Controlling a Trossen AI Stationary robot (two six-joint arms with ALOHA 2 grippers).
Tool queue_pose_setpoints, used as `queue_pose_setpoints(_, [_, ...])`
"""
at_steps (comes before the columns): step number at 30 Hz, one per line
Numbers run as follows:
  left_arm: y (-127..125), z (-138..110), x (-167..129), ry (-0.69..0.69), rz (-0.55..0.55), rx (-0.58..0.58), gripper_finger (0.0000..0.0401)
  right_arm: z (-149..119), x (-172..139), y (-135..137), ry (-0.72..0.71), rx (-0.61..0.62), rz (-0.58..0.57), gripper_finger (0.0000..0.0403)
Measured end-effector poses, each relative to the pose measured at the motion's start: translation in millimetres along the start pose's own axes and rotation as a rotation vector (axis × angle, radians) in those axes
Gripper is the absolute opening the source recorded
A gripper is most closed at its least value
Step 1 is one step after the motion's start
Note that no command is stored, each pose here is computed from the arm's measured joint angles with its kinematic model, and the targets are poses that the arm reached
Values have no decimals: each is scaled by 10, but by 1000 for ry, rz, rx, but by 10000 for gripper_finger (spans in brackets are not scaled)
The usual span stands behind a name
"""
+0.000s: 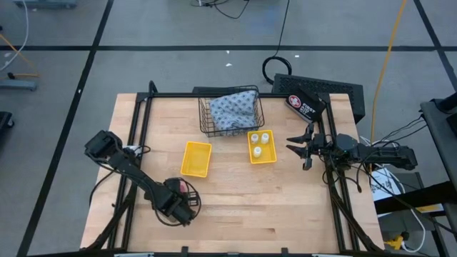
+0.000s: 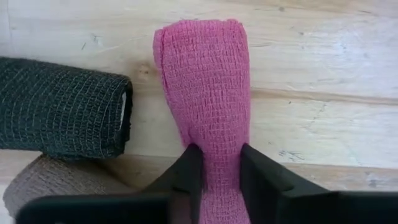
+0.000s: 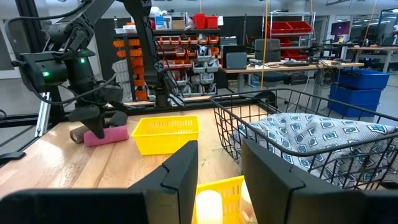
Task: Pick & Place Medicine items
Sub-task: Put the pink bandage into the left yellow basket
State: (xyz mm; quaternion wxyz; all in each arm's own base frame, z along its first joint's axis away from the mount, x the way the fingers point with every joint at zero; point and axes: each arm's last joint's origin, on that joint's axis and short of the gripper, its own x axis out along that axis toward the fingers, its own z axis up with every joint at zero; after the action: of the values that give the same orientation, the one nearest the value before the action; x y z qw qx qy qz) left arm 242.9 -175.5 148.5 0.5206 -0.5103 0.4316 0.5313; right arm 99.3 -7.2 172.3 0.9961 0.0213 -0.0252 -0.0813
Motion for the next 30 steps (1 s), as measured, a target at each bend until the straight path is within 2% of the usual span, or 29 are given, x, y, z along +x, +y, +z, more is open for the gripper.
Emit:
queue_pose_setpoints(4, [4,29,-110,17,-34,29,54,0,0,0,0,0,0,114])
queue_pose_setpoints(10, [-39,172,-516,-60,-254,50,54,0,0,0,0,0,0,114])
queue_pose_setpoints(14, [-56,361,-754,-96,-295,96,54,0,0,0,0,0,0,114])
queue_pose_setpoints(21, [-117,880,-982,-162,-244,205,53,0,0,0,0,0,0,114])
queue_pose_setpoints(25, [-256,1189,-941,-201,-199,287,53,1,0,0,0,0,0,114])
queue_pose_setpoints(30, [-461,1502,-812,-162,-174,336,53,1,0,0,-1,0,0,114])
